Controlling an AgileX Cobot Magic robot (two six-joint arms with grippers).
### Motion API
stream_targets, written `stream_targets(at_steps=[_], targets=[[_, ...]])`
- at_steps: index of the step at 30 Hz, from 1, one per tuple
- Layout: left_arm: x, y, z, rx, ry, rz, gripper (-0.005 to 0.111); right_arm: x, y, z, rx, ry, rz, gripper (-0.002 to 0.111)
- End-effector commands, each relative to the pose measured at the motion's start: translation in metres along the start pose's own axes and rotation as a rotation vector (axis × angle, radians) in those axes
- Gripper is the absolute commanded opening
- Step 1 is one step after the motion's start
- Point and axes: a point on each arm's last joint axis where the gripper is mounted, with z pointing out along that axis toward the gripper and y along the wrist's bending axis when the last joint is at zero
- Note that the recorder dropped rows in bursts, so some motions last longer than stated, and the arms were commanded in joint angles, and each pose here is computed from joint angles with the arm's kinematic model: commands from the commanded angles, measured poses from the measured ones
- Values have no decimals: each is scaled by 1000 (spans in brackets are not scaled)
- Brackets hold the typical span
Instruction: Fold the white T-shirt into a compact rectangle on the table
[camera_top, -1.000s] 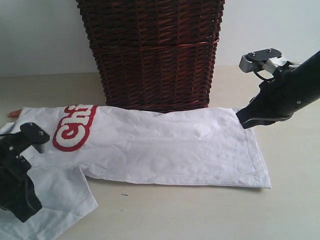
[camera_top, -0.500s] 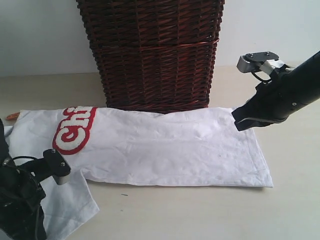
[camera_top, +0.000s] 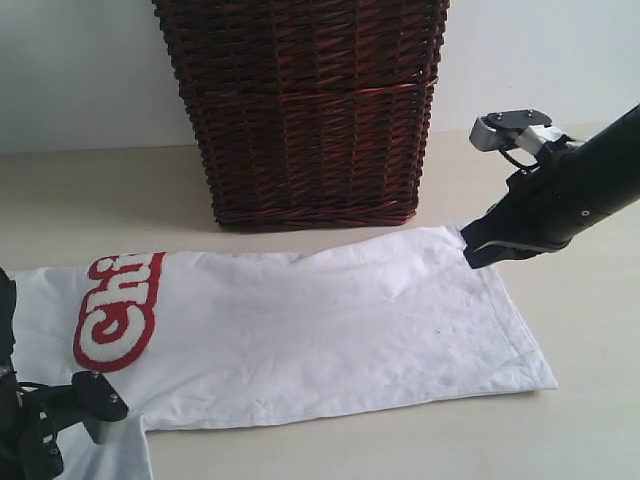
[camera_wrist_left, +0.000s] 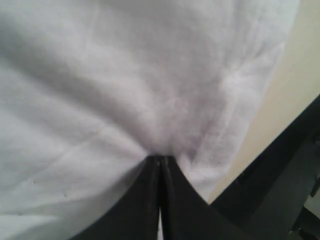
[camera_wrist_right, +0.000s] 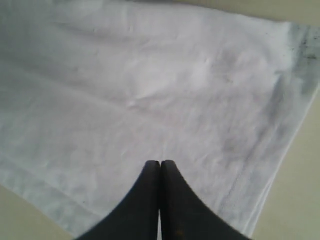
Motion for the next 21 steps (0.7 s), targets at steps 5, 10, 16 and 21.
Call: stream_targets(at_steps=[5,10,16,21], targets=[[5,-12,-38,-134,-178,52,0,11,-2,36,57,119,-63,0],[12,-22,-61,-198,-293,76,0,18,-6,61,173,206,-101,0],[12,-23,-71,-267,-384,86,0,40,-14,83,225,389,-33,0],[11,-21,-70,-288,-404,84,0,58,-8,73,220,471,-4,0]])
